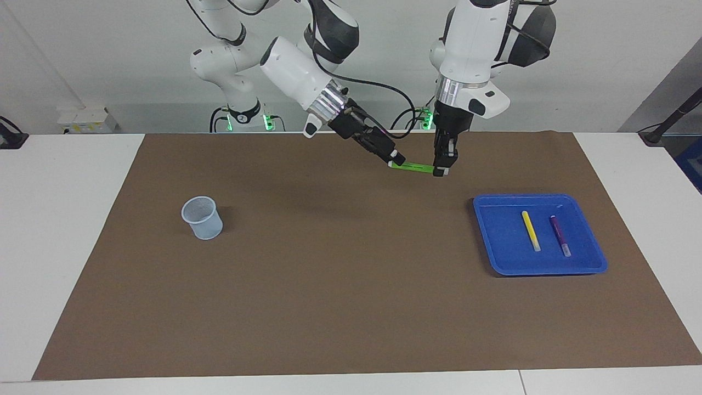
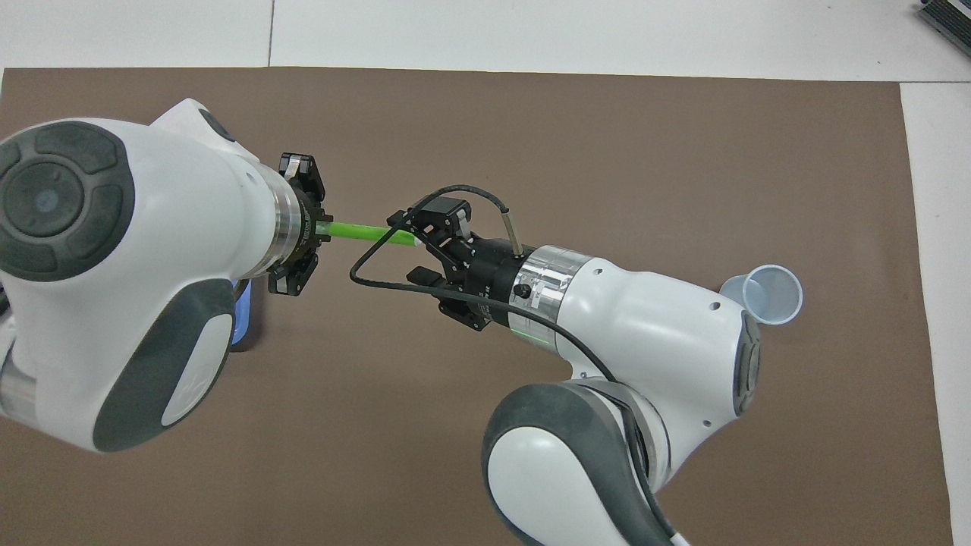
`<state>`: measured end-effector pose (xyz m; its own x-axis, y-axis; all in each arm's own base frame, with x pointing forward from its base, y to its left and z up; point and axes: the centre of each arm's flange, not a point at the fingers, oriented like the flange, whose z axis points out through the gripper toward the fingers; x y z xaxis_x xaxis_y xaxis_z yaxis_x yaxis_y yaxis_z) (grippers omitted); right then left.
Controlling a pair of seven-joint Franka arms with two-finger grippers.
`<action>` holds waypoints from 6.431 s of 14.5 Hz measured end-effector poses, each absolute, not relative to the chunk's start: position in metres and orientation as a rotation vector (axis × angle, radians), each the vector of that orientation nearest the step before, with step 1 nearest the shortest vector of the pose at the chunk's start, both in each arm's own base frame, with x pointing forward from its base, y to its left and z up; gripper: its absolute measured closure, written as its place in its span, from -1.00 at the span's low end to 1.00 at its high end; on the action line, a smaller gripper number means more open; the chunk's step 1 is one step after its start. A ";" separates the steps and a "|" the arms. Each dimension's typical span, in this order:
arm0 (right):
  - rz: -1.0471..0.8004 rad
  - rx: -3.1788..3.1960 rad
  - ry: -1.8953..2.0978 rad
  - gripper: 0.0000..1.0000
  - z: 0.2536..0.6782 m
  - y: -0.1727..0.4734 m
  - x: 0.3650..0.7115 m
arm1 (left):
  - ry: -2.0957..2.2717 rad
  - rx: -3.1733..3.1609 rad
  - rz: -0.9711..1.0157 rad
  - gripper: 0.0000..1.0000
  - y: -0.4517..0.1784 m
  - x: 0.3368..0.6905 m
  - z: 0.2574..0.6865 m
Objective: Transfer and insert pens with both arms
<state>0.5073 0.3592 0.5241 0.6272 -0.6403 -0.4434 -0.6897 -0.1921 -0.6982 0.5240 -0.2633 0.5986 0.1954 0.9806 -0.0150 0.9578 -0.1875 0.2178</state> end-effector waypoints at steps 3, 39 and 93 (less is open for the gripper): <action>0.069 -1.899 1.063 -0.40 0.519 0.361 0.508 | 1.877 2.283 0.190 0.67 -0.263 0.524 0.599; 0.083 -1.834 1.094 0.62 0.526 0.360 0.515 | 1.904 2.265 0.182 0.00 -0.266 0.518 0.603; 0.059 -3.096 -1.125 0.59 0.434 0.028 0.560 | 0.081 3.014 0.190 -0.24 0.057 0.587 0.404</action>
<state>0.5603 0.0280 0.4341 0.7675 0.6353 -0.0854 0.6407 -0.7564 0.1315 0.5874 0.0570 0.4043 0.9907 0.0610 0.1218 0.0460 -0.9913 0.1231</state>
